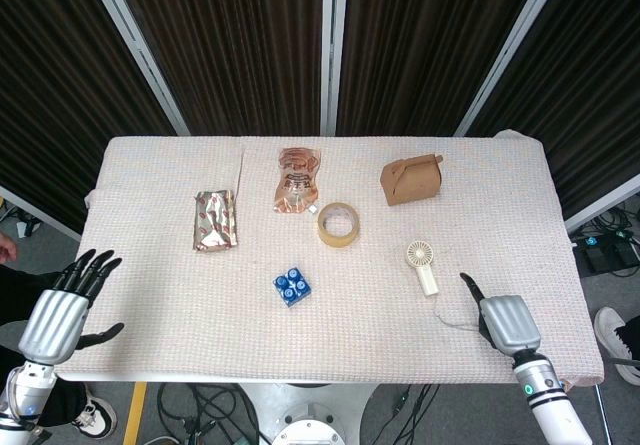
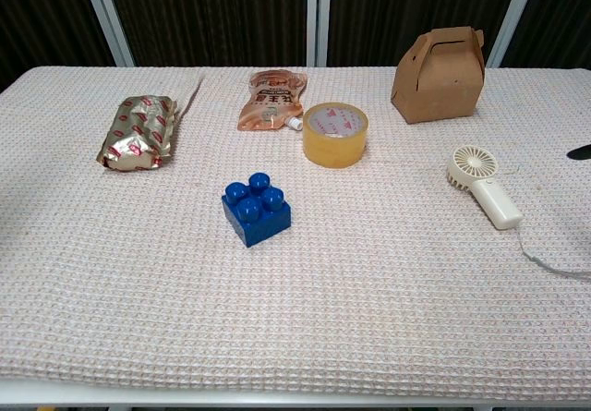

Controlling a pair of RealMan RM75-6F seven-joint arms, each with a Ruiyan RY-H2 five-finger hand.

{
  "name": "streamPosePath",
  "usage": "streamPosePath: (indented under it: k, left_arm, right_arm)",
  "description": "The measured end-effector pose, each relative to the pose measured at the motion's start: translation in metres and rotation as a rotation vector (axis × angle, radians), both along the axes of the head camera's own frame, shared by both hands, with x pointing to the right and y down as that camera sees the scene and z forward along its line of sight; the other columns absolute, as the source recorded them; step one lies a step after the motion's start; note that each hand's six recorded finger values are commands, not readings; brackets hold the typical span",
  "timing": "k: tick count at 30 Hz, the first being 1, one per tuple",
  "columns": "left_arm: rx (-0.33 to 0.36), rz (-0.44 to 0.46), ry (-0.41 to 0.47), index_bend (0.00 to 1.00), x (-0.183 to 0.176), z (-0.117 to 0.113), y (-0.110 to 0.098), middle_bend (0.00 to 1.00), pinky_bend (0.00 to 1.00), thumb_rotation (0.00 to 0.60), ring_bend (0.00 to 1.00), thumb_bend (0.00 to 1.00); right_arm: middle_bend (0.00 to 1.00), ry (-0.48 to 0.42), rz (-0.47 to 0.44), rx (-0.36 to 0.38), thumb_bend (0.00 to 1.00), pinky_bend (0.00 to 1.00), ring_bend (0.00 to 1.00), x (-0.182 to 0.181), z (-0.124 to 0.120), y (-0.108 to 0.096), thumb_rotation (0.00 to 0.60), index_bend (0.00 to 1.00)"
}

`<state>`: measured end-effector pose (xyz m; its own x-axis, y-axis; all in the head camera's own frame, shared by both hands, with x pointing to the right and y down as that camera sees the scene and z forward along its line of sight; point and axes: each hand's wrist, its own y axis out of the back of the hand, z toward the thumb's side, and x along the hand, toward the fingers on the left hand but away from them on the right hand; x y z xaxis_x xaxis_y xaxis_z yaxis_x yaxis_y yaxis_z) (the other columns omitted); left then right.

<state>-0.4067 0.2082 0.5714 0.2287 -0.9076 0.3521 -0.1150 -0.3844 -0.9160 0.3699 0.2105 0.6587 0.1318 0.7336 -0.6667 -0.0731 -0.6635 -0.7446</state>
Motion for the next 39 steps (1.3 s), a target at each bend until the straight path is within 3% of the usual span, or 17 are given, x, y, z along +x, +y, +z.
streamPosePath:
  k: [19, 39]
  left_arm:
    - [-0.022, -0.002, 0.002, 0.10, -0.001, 0.005, 0.001, 0.07, 0.16, 0.600, 0.00, 0.00]
    - [-0.029, -0.012, -0.005, 0.10, -0.007, 0.006, -0.001, 0.07, 0.16, 0.600, 0.00, 0.00]
  right_arm:
    - [0.95, 0.045, -0.045, -0.075, 1.00, 0.78, 0.86, -0.035, 0.042, -0.016, 0.600, 0.00]
    - [0.95, 0.050, -0.057, -0.115, 1.00, 0.78, 0.86, -0.046, 0.055, -0.019, 0.600, 0.00]
